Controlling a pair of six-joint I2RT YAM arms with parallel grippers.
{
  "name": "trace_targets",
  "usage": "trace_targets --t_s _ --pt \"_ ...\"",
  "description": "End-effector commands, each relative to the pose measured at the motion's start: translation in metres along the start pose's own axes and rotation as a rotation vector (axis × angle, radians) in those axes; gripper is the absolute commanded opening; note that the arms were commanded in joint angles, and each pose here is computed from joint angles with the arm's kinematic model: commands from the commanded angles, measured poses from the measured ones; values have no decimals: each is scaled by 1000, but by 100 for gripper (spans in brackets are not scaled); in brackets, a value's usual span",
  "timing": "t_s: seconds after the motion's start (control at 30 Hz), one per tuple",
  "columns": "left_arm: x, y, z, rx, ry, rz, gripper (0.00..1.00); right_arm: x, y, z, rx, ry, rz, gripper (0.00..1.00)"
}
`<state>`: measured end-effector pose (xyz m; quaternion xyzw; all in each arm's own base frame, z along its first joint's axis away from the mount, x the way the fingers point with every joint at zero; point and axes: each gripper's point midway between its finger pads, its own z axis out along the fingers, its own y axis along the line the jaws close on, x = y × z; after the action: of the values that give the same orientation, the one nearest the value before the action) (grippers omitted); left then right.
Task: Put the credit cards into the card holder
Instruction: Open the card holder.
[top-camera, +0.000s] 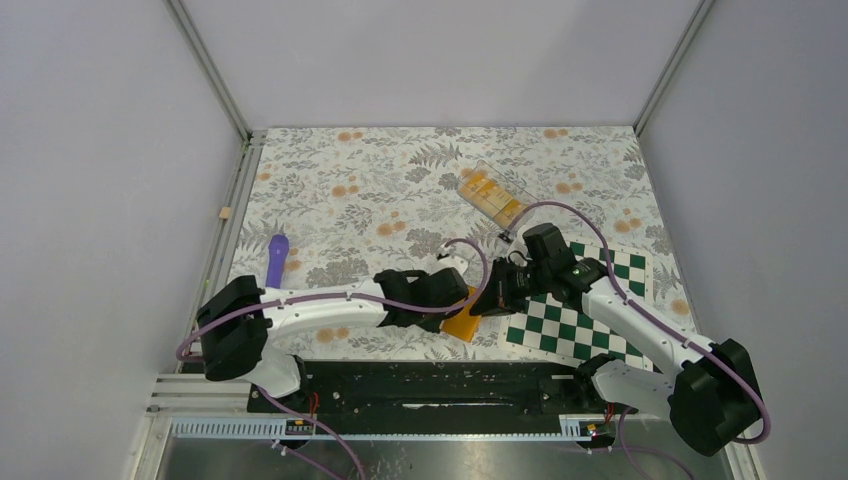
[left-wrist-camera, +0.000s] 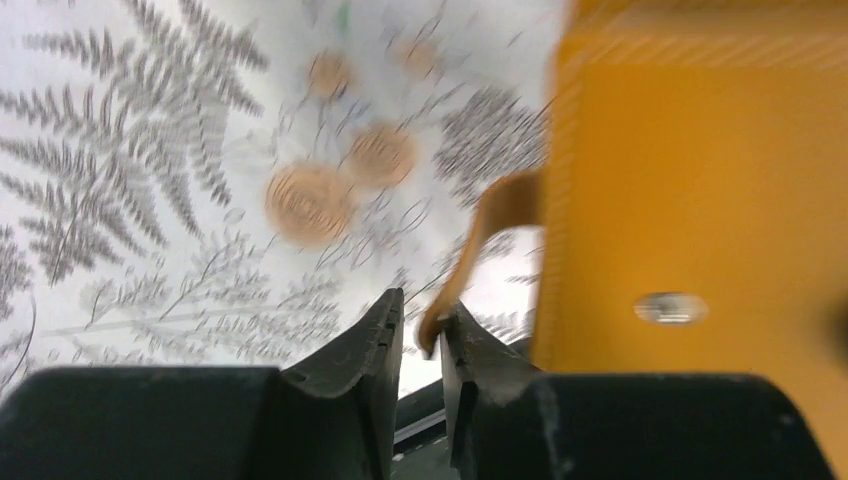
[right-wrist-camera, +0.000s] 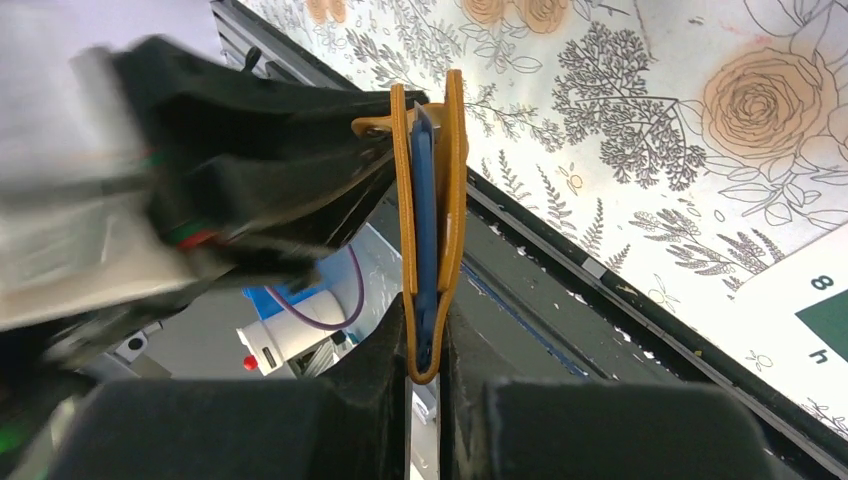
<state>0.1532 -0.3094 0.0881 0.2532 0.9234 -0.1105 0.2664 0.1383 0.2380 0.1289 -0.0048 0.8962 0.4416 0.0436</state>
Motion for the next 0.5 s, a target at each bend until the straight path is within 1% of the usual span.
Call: trace_targets --t_s 0.0,0.1,0.17,0.23,0.33,0.37,0.47 --pt "31 26 2 -91 79 14 20 -5 28 -12 -70 -11 -81 0" --pt "37 34 1 -121 83 5 20 -4 27 -12 -68 -6 -85 0" --pt "32 36 -4 -127 61 -18 21 -3 26 -12 -68 -3 -89 0" --pt "24 34 -10 -98 30 -60 31 -2 24 -11 -65 2 -91 0" --pt "7 25 -22 15 -26 -148 51 -1 22 -11 -64 5 -95 0" --pt "-3 23 -30 69 -62 -182 56 0 22 -11 -65 6 -97 0" --pt "-23 14 -49 235 -136 -253 65 1 21 -10 -65 12 -98 0"
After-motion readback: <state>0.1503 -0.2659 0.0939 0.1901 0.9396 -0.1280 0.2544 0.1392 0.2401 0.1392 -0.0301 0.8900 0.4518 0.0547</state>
